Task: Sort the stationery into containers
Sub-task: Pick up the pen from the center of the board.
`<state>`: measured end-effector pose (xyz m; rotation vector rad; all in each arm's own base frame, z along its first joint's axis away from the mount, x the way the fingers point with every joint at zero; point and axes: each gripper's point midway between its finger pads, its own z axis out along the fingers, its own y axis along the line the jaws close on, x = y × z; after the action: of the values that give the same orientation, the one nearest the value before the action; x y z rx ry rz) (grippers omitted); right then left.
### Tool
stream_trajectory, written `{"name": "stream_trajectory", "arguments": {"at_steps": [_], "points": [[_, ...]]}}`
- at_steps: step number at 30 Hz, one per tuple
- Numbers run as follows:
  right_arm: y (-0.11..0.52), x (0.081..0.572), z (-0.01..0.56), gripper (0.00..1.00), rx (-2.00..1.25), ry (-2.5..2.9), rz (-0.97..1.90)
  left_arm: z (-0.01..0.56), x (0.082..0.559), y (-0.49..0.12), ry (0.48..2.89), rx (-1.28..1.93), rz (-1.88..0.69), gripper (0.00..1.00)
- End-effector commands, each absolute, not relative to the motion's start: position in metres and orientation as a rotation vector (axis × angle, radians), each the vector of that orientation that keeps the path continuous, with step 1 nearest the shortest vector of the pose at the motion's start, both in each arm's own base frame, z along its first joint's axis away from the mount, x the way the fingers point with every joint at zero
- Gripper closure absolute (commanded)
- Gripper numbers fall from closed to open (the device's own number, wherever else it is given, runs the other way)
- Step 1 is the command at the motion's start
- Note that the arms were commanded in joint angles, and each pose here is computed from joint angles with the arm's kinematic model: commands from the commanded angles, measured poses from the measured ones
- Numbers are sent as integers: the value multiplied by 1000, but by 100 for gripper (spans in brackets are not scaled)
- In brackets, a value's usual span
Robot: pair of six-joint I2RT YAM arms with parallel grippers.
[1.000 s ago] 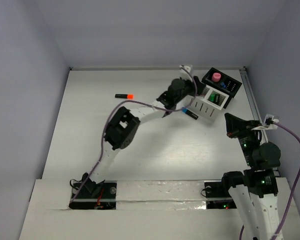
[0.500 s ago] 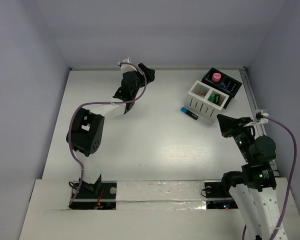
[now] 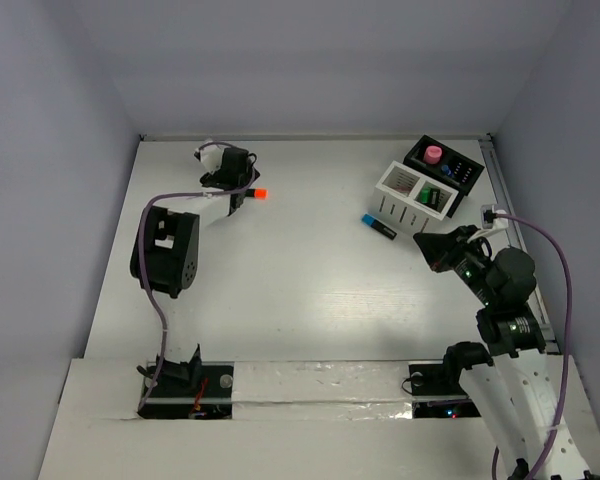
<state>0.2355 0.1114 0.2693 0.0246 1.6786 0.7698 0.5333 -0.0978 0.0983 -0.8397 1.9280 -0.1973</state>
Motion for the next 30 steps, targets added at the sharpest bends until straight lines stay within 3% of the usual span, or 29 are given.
{"name": "stream_trajectory", "arguments": {"at_steps": [1, 14, 20, 24, 27, 30], "points": [[118, 229, 290, 89, -48, 1617, 796, 86, 521, -92, 1961, -896, -146, 30], [121, 228, 287, 89, -57, 1631, 810, 52, 549, -81, 2030, -920, -50, 39], [122, 230, 285, 88, -56, 1638, 812, 50, 566, -76, 2049, -883, -33, 60], [121, 231, 286, 88, -52, 1633, 807, 40, 569, -71, 2132, -783, 37, 82], [121, 232, 286, 88, -51, 1634, 810, 34, 570, -71, 2180, -728, 71, 81], [122, 231, 286, 88, -51, 1635, 815, 29, 573, -75, 2235, -651, 87, 73]]}}
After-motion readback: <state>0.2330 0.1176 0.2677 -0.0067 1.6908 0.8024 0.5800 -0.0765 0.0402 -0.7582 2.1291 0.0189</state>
